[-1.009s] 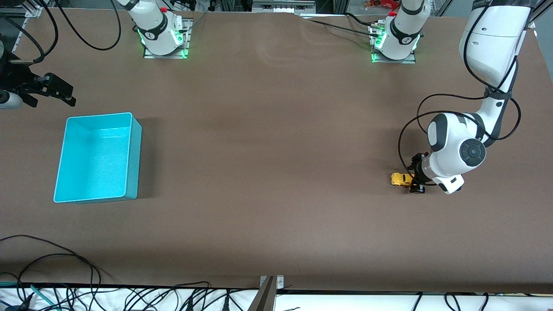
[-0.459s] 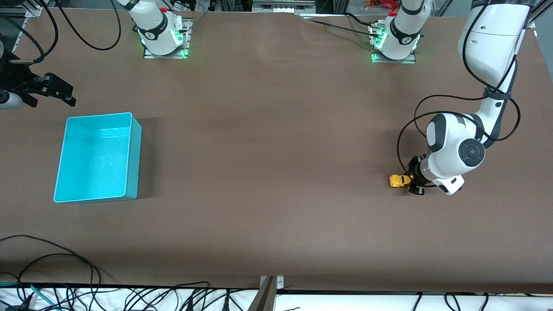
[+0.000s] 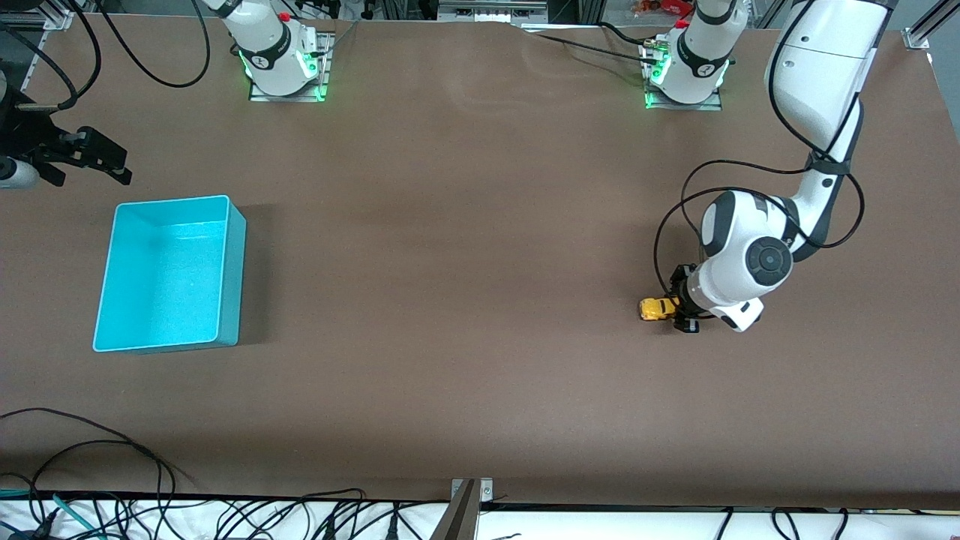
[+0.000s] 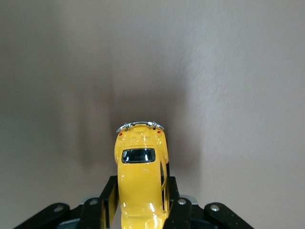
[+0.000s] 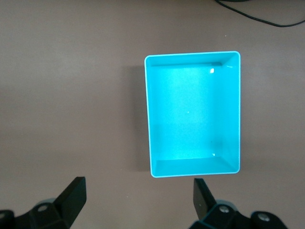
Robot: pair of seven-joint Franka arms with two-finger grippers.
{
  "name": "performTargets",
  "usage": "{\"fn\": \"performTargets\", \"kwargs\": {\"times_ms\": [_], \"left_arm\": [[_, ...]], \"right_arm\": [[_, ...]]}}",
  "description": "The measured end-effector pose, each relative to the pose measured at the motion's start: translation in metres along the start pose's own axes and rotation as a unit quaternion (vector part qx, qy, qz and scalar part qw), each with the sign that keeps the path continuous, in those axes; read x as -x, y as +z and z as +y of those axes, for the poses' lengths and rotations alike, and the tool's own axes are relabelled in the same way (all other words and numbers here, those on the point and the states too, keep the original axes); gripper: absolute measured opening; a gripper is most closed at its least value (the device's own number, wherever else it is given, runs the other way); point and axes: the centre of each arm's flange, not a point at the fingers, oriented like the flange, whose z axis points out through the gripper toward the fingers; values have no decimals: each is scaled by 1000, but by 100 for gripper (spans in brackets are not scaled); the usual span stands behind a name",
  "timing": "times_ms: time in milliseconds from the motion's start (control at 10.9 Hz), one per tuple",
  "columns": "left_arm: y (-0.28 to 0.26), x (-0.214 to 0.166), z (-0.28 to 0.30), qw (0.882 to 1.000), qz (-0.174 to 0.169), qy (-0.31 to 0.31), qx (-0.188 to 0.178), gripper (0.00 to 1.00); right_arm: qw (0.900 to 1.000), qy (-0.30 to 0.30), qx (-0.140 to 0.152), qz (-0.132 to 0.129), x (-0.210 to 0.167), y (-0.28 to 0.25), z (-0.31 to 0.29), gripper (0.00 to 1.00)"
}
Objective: Wind up and store yellow beetle car
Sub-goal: 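Drag the car back and forth on the table with the left gripper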
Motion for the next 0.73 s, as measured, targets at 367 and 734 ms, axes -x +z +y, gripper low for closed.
{"fn": "performTargets", "kwargs": {"times_ms": [367,734], "left_arm": [[10,5,-5,1000,-1,8,-11,44],[12,-12,-3,999,0,30,-16,44]], "right_arm": [[1000,0,0,0,0,0,0,100],[1000,0,0,0,0,0,0,100]]}}
